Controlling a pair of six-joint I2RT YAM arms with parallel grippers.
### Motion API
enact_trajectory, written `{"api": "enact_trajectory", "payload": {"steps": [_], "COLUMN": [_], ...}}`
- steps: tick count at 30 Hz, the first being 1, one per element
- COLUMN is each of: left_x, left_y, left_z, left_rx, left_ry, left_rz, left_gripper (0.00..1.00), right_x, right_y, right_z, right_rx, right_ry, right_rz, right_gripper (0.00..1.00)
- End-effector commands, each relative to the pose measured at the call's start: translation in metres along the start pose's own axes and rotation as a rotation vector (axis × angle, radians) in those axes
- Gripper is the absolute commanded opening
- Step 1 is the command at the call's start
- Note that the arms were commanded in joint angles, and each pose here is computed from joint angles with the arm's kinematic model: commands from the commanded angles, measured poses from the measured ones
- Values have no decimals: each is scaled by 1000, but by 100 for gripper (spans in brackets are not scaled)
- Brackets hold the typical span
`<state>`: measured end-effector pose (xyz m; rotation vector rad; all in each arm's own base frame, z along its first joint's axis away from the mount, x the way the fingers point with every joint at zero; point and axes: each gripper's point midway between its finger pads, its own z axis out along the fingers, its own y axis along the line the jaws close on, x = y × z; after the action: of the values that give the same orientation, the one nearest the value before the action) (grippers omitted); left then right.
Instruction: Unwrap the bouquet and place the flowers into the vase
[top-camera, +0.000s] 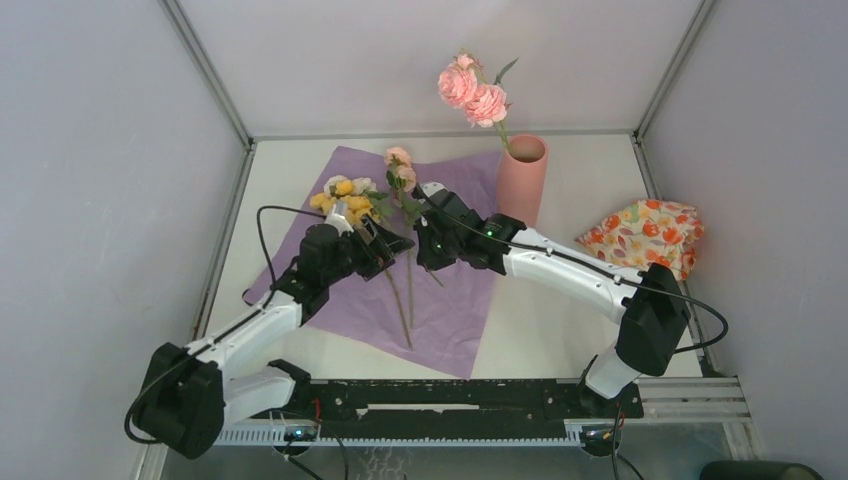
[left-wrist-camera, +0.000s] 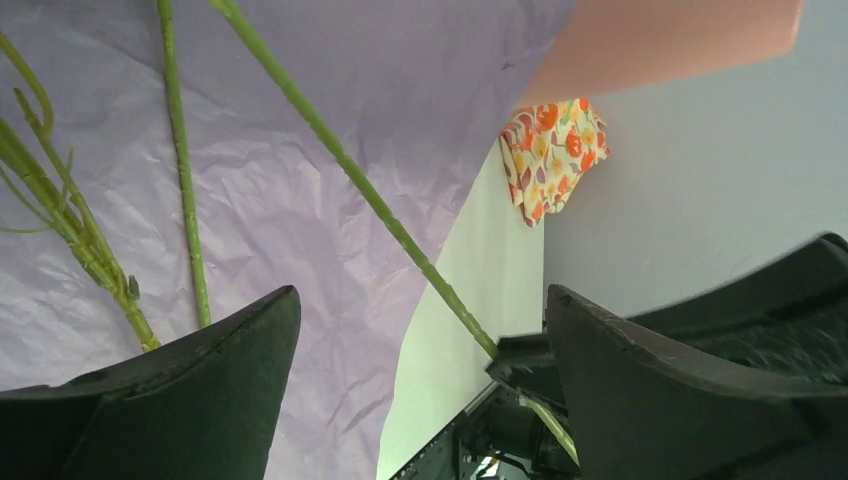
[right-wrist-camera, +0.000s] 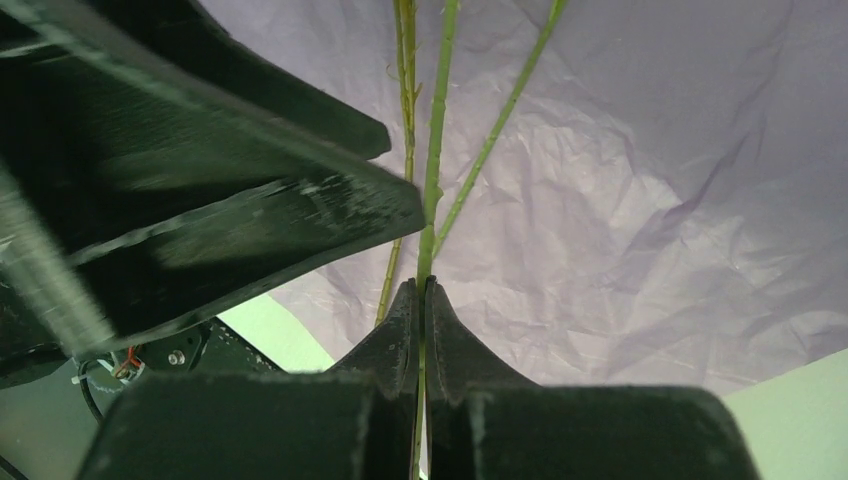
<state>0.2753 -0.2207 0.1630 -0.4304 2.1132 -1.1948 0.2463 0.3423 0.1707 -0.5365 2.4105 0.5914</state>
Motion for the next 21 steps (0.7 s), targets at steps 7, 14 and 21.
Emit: {"api": "enact_trajectory", "payload": {"steps": [7, 14, 21], "left_x": [-8, -14, -12], "left_y": [8, 2, 3], "left_z": [37, 53, 52], "left_rx": [40, 53, 56], "left_ry": [-2, 14, 22], "left_rz": [-69, -52, -25], "left_gripper": [89, 57, 33], "right_x": [-6, 4, 8], "right_y": [26, 23, 22], "right_z": [-11, -9, -5], "right_rx": [-78, -69, -65], "right_ry": [-52, -39, -31], "right_rz": [-9, -4, -5], "right_gripper": [0, 0, 0]}}
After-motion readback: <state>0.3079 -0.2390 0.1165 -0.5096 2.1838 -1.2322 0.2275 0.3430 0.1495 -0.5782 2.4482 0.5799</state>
